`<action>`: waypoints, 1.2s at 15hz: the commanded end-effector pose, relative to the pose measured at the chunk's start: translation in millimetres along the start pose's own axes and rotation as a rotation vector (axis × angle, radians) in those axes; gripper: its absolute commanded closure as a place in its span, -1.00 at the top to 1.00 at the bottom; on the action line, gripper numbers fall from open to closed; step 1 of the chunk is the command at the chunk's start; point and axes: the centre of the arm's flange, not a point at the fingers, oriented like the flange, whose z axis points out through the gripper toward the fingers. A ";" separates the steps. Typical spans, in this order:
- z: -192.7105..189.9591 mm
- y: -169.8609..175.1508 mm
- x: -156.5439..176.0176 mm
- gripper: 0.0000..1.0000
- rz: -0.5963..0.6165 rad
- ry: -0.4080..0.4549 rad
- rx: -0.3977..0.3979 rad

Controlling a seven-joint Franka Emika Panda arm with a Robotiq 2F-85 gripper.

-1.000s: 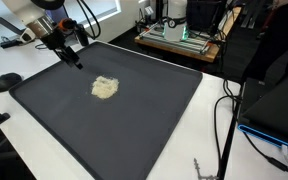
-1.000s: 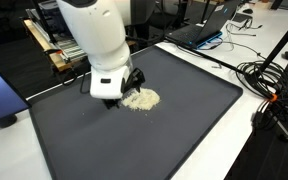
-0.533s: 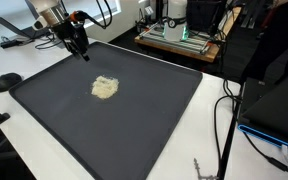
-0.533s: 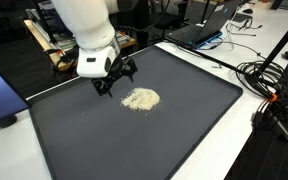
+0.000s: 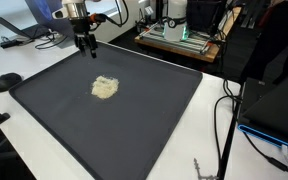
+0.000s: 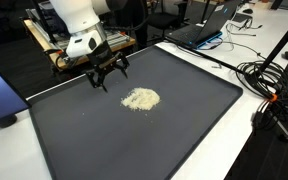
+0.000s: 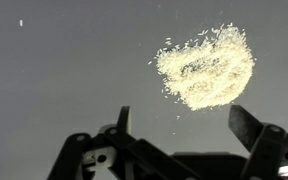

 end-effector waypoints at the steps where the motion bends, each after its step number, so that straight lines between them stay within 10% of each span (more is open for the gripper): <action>1: -13.6 -21.1 -61.0 1.00 -0.040 0.085 0.053; 11: -13.8 -91.8 -86.0 1.00 -0.114 0.071 0.025; 18: 7.9 -159.9 -67.4 1.00 -0.158 0.057 -0.135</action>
